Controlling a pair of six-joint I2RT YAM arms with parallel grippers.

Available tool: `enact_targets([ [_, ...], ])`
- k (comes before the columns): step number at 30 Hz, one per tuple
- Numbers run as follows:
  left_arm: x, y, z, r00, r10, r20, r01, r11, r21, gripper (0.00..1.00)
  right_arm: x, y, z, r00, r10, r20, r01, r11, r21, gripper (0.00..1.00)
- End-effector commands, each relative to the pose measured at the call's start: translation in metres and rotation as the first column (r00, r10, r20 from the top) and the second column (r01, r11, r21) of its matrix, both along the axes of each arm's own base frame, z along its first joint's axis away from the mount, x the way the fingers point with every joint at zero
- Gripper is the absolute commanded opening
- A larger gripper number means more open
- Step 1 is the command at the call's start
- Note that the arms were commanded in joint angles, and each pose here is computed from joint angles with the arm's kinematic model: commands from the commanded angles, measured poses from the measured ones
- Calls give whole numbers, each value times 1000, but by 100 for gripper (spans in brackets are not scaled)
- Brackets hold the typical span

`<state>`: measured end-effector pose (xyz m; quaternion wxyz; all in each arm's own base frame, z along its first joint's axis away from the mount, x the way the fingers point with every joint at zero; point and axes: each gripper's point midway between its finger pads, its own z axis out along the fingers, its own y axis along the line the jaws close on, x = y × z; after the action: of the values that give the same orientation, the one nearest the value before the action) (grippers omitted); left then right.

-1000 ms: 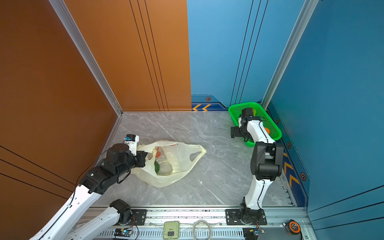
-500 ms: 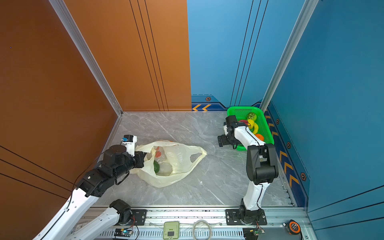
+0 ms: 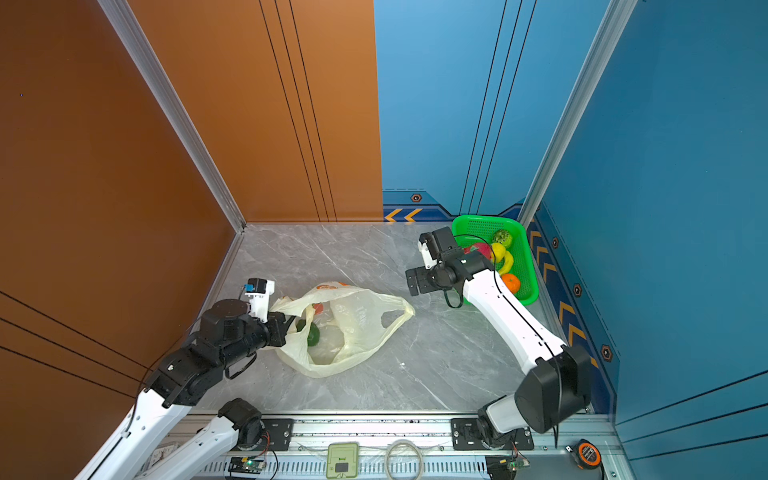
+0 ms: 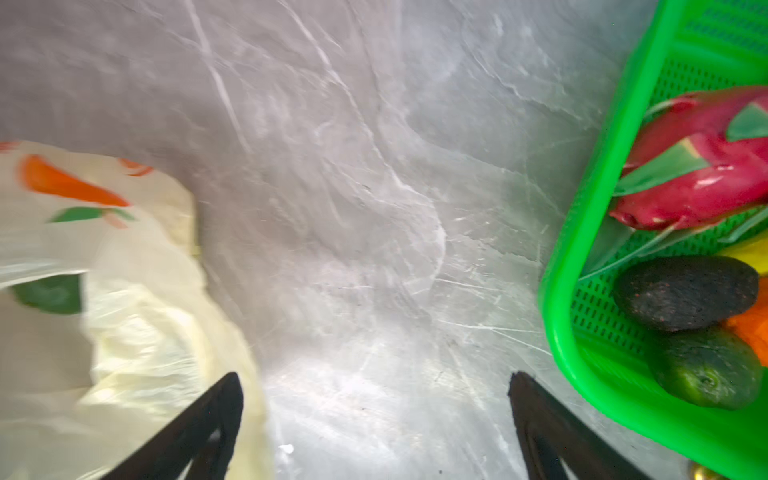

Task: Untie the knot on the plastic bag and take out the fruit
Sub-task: 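Move the open right gripper back over the bag opening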

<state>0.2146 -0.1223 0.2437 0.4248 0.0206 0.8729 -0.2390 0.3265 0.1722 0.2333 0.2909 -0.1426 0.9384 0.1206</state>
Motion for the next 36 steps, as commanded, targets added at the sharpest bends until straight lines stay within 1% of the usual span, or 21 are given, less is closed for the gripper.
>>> enact_targets([
  [1, -4, -19, 8, 997, -80, 19, 81, 993, -83, 0, -42, 21, 30, 999, 23, -46, -17, 992, 128, 100],
  [5, -1, -37, 15, 989, -144, 41, 148, 980, -130, 0, -79, 48, 50, 995, 97, -36, -87, 974, 207, 100],
  [8, -1, -51, 18, 980, -194, 53, 200, 967, -155, 0, -106, 74, 51, 986, 163, -37, -148, 956, 253, 99],
  [14, -14, -67, 21, 958, -275, 77, 284, 943, -171, 0, -133, 116, 12, 974, 217, -70, -184, 929, 322, 97],
  [16, -19, -65, 16, 958, -276, 83, 286, 944, -167, 0, -140, 135, -1, 969, 238, -71, -200, 916, 348, 97],
  [19, -28, -55, 5, 962, -261, 80, 270, 952, -146, 0, -150, 162, -25, 958, 274, -86, -232, 915, 330, 96],
  [23, -40, -38, -12, 968, -245, 55, 249, 965, -80, 0, -151, 197, -49, 953, 294, -77, -261, 922, 286, 96],
  [28, -47, -27, -24, 968, -249, 37, 250, 968, -15, 0, -148, 236, -76, 952, 294, -88, -255, 917, 307, 94],
  [31, -46, -24, -27, 970, -241, 35, 241, 971, 2, 0, -146, 251, -94, 956, 272, -106, -229, 925, 304, 93],
  [33, -45, -23, -29, 972, -234, 30, 234, 972, 8, 0, -137, 255, -99, 969, 235, -78, -204, 935, 291, 94],
  [36, -45, -24, -30, 971, -237, 25, 237, 971, 11, 0, -128, 266, -100, 972, 232, -42, -213, 941, 264, 97],
])
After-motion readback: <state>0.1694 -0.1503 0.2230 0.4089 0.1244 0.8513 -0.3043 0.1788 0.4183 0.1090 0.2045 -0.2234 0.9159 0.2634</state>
